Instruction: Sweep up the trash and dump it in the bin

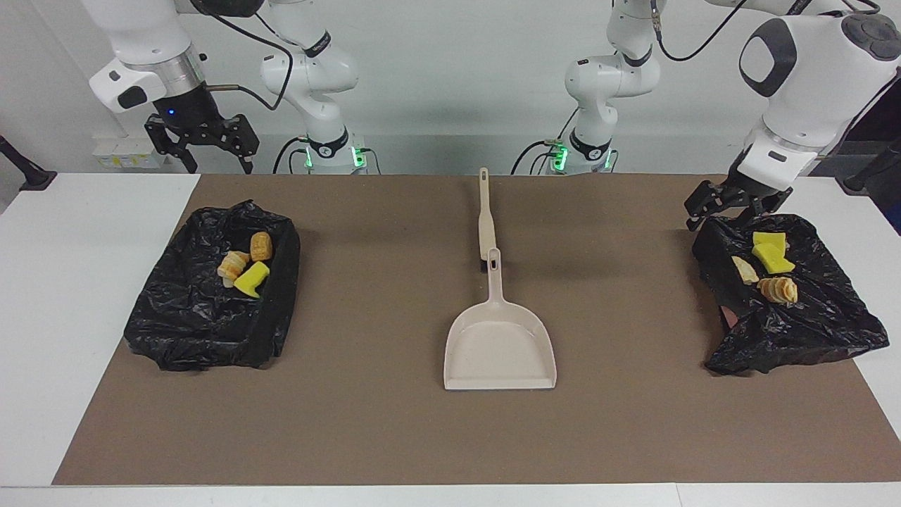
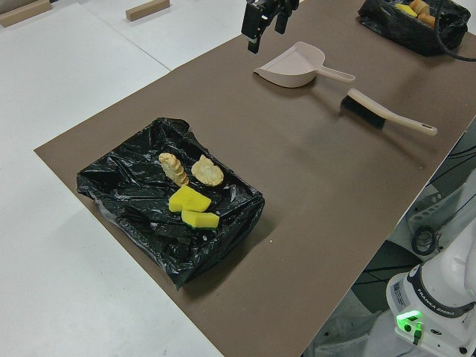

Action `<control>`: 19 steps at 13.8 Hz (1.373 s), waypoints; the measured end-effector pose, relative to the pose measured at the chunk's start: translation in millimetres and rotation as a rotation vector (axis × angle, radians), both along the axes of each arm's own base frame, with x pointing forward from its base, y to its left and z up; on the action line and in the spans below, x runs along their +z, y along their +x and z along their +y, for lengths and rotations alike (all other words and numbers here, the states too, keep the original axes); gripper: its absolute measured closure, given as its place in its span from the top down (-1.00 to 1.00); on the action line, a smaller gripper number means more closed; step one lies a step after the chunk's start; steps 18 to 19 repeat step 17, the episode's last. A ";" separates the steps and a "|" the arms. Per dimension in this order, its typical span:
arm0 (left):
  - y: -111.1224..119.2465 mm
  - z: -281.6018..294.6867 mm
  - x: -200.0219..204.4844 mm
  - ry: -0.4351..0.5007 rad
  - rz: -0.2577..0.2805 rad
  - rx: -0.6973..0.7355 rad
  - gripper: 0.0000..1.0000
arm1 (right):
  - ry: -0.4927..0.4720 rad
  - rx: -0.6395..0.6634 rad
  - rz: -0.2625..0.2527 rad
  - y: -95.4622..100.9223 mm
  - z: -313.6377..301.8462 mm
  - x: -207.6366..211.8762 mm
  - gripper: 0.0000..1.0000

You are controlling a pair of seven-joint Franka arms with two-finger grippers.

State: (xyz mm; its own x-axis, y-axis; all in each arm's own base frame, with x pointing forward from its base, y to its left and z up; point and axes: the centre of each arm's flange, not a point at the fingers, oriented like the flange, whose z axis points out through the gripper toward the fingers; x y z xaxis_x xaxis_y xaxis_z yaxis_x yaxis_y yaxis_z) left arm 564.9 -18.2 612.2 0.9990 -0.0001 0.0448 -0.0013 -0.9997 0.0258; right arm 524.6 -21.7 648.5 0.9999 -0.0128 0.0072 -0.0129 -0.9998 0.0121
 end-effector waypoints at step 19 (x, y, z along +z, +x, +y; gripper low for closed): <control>-21.6 -4.9 2.4 0.002 0.105 -0.115 1.00 | 0.000 -0.001 0.001 -0.1 -0.7 -0.6 1.00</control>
